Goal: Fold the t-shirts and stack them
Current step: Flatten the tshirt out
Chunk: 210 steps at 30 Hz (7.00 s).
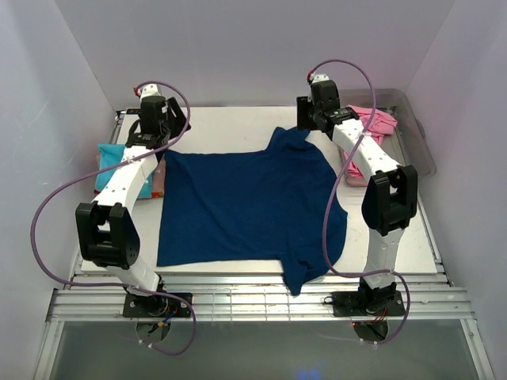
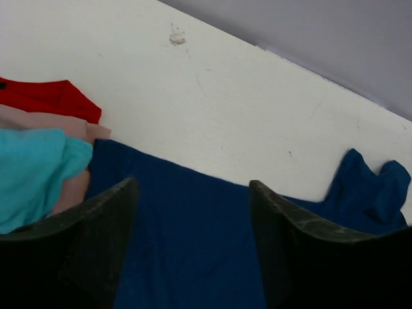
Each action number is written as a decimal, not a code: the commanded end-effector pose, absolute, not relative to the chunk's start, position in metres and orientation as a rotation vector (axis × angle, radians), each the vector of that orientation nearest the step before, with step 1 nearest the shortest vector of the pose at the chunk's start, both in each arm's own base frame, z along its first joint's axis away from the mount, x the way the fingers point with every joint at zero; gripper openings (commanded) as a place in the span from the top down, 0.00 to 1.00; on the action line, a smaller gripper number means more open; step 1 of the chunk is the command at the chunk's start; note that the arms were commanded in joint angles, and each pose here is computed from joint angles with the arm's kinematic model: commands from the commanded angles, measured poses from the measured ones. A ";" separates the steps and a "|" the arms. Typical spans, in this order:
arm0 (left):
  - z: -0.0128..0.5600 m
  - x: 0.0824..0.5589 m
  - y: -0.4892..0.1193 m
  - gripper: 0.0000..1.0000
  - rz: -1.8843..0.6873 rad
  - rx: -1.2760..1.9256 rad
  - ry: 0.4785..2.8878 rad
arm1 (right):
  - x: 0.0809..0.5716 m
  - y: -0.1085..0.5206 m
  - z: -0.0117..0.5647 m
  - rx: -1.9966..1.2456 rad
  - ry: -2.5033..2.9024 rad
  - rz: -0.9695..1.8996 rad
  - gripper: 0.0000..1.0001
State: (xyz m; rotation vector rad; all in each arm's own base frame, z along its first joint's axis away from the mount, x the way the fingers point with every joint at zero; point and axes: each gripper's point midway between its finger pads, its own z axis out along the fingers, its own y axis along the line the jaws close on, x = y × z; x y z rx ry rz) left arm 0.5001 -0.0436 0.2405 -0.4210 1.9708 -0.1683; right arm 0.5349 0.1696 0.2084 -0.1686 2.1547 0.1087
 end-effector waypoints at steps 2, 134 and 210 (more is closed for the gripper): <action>0.244 0.462 -0.099 0.32 -0.298 -0.308 2.000 | 0.490 0.169 0.178 -0.163 2.305 0.152 0.53; -0.013 0.238 -0.119 1.00 -0.328 -0.318 2.753 | 0.140 0.120 0.026 -0.039 3.081 -0.049 0.92; 0.151 0.533 -0.281 0.28 -0.731 -0.044 2.345 | 0.572 0.162 0.144 0.062 2.342 0.059 0.78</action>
